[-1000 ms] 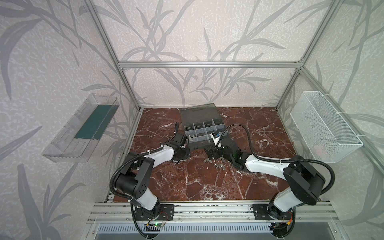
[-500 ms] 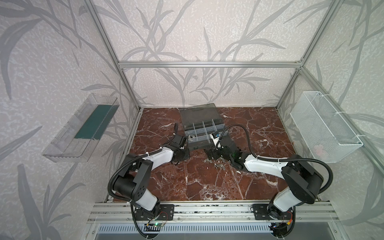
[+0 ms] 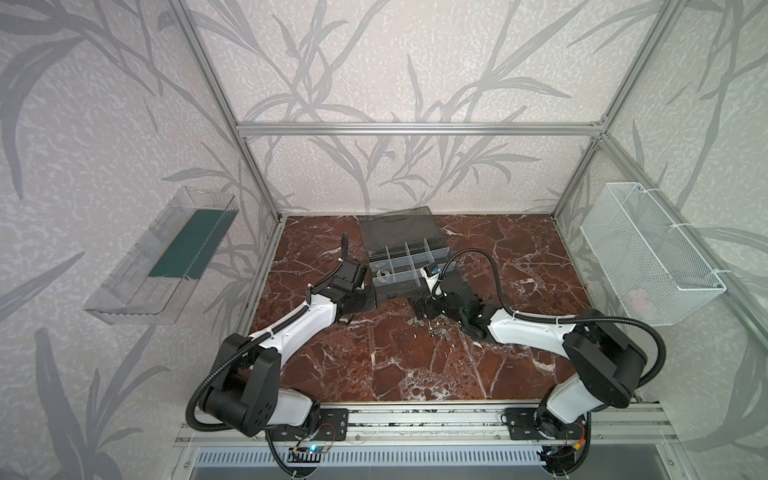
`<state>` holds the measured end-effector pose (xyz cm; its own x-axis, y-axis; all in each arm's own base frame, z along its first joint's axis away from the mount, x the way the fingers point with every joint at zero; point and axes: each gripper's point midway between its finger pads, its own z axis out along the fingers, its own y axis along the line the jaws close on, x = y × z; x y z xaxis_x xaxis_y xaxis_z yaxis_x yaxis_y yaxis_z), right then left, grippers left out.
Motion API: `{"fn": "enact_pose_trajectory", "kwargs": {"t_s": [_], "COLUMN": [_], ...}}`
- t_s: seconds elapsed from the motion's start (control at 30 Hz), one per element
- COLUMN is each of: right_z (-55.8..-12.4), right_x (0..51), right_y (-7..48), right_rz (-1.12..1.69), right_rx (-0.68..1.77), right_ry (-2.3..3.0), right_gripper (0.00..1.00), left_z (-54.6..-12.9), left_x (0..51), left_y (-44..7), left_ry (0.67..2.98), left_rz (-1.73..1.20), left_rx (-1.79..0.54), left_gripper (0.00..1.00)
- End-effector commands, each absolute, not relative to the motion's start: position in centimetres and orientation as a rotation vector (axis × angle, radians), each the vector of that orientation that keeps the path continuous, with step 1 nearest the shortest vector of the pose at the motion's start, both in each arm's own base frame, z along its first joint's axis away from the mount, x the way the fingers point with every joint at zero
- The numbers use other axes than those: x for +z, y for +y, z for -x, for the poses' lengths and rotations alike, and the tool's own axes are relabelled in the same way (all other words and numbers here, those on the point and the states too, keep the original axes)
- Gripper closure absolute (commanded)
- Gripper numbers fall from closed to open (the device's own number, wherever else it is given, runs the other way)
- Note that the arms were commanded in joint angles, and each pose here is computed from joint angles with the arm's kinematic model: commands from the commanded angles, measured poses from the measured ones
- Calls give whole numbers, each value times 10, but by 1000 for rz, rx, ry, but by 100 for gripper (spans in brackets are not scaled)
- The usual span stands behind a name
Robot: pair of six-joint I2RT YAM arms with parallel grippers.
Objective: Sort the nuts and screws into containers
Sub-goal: 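Lift the wing nut and carry it over the same compartment with the left gripper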
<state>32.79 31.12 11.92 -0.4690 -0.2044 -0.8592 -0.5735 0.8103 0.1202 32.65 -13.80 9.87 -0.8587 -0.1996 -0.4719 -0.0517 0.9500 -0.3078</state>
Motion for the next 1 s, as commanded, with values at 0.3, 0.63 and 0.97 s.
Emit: {"fn": "enact_pose_trajectory", "kwargs": {"t_s": [0.3,0.63,0.97], "right_z": [-330,-332,-332], "right_x": [148,147,138], "right_y": [310,307,311], "right_rz": [529,528,527], "right_rx": [523,493,515], "right_ry": [1980,1976,1998], "right_gripper": [1,1,1], "left_z": [-407,-420,-428], "left_x": [154,128,107], "left_y": [-173,-196,-174], "left_ry": [2598,2650,2670], "left_rz": [27,-51,111], "left_rx": [-489,-633,-629], "left_gripper": [100,100,99]}}
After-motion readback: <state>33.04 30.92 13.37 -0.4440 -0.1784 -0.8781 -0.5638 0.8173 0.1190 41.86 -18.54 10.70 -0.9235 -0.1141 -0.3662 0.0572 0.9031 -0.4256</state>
